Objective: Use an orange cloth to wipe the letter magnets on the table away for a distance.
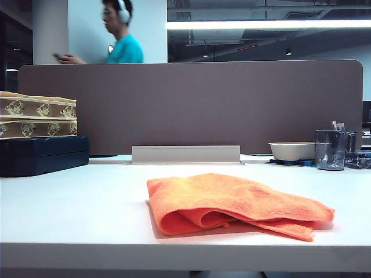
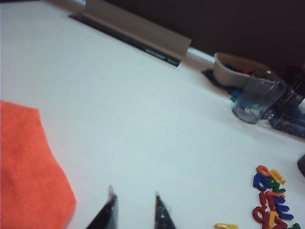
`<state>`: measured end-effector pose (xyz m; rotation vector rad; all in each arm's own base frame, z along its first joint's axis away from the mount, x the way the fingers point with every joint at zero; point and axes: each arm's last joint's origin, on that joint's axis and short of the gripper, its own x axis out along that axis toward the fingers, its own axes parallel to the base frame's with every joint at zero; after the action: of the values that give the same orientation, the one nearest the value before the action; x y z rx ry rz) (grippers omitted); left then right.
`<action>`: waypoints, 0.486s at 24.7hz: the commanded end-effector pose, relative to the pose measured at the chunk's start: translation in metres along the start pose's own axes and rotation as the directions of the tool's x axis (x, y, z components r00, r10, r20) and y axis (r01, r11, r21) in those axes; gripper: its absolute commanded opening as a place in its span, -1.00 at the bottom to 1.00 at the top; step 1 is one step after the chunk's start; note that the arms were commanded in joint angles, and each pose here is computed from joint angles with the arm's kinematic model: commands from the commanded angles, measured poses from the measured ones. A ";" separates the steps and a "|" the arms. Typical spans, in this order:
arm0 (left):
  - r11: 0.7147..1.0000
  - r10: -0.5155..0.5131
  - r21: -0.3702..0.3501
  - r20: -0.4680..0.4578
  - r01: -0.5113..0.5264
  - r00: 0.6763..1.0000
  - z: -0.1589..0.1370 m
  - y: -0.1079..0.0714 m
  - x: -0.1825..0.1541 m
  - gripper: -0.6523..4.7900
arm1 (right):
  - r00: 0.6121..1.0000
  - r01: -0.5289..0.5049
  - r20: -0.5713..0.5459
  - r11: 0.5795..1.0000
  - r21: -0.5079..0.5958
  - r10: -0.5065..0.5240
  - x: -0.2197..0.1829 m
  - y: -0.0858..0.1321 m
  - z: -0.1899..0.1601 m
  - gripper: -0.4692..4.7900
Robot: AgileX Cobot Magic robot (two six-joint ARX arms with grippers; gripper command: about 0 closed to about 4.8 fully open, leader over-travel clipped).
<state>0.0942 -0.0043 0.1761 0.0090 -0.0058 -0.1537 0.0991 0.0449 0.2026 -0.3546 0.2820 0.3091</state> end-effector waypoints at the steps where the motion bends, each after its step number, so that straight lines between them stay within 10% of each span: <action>1: 1.000 -0.006 0.019 -0.029 0.007 1.000 -0.002 0.000 0.000 -0.78 | 0.991 0.049 0.127 0.998 0.036 -0.053 -0.013 -0.003 -0.001 -0.46; 12: 0.999 0.014 0.031 -0.098 -0.011 0.995 -0.009 0.000 -0.001 -0.78 | 0.934 0.267 0.207 0.954 0.138 -0.292 -0.011 -0.011 0.003 -0.59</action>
<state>0.0938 -0.0039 0.1648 0.0447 0.1062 -0.1328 0.0919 0.0339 0.2102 -0.2556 0.0342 0.0865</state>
